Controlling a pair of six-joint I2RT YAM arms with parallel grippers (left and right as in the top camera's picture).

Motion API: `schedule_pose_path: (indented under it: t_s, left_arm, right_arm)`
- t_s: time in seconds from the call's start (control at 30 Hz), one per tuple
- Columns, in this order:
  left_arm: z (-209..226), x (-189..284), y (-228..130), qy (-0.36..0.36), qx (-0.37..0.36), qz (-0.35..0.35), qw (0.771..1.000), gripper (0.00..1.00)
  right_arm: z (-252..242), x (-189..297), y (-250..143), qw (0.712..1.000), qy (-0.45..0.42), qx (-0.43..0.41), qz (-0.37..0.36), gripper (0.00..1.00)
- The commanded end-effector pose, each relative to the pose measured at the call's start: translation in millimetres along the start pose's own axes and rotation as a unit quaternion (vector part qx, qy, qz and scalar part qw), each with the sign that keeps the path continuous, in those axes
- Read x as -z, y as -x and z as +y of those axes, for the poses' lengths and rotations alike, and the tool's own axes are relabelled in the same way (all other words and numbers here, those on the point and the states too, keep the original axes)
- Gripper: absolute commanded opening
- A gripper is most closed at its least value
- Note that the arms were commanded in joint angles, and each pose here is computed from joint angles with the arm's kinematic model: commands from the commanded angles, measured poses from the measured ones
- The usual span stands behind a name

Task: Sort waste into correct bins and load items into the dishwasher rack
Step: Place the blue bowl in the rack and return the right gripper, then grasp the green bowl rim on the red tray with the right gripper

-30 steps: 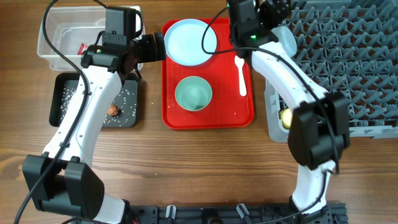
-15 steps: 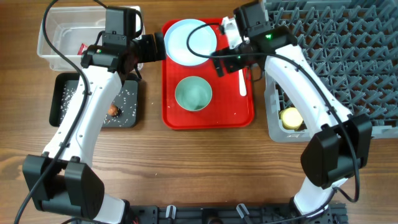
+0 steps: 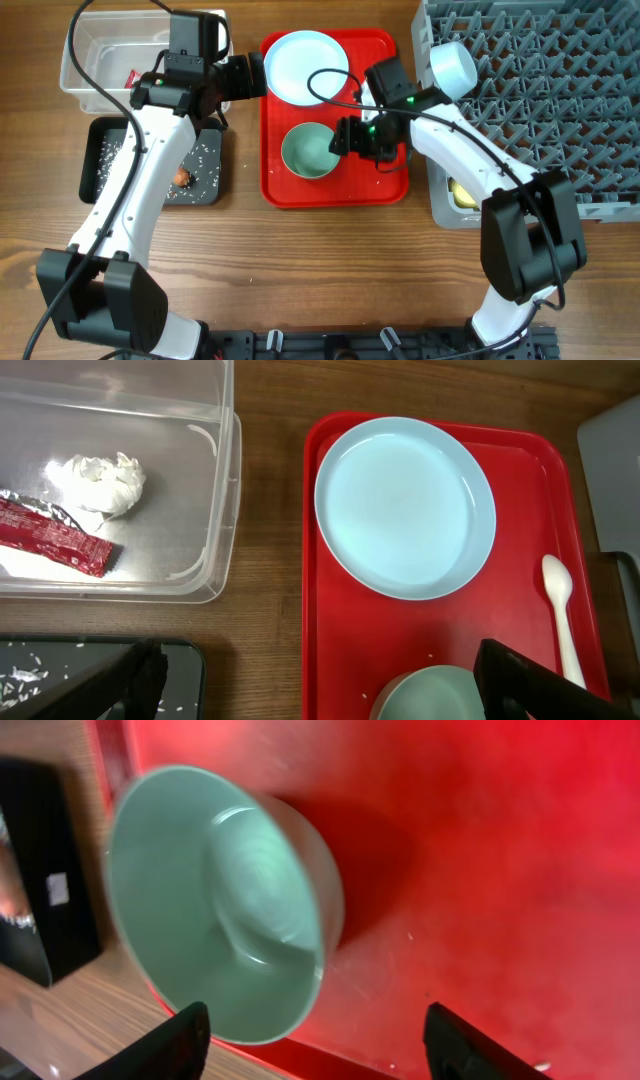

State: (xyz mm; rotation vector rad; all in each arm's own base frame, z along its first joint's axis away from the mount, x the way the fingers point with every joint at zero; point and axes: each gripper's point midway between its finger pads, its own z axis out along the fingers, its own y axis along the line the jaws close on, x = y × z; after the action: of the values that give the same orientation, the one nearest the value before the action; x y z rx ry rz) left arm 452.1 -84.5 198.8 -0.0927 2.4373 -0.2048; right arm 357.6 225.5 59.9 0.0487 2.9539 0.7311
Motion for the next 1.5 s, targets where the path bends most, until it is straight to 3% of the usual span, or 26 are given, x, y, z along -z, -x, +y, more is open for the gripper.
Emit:
schedule_pose_path:
  t_s: [0.0,0.1,0.43,0.57,0.77,0.93,1.3,1.47]
  left_arm:
    - [0.3,5.9,7.7,0.004,-0.003,-0.012,1.000,1.00]
    - [0.3,6.1,7.8,0.004,-0.003,-0.013,1.000,1.00]
    - [0.3,5.9,7.7,0.004,-0.003,-0.012,1.000,1.00]
    - [0.3,6.1,7.8,0.004,-0.003,-0.013,1.000,1.00]
    - [0.3,6.1,7.8,0.004,-0.003,-0.013,1.000,1.00]
    - [0.3,5.9,7.7,0.004,-0.003,-0.012,1.000,1.00]
    - [0.3,6.1,7.8,0.004,-0.003,-0.013,1.000,1.00]
    - [0.3,5.9,7.7,0.004,-0.003,-0.012,1.000,1.00]
  right_arm:
    - [-1.4,-8.2,-6.4,0.998,0.006,-0.060,0.014,0.60]
    - [2.9,-10.9,-6.0,0.997,0.004,-0.071,0.009,0.51]
    - [3.8,-36.5,-9.6,0.993,-0.017,-0.117,0.008,0.49]
    - [1.1,-41.5,-10.1,0.992,-0.020,-0.123,0.011,0.44]
    - [-0.7,-43.8,-10.3,0.991,-0.023,-0.133,0.012,0.26]
    - [-1.0,-43.6,-9.8,0.991,-0.023,-0.133,0.011,0.04]
    - [-0.1,-33.8,-6.1,0.992,0.002,-0.124,0.019,0.04]
    - [4.1,1.1,10.9,0.996,0.003,-0.087,-0.033,0.04]
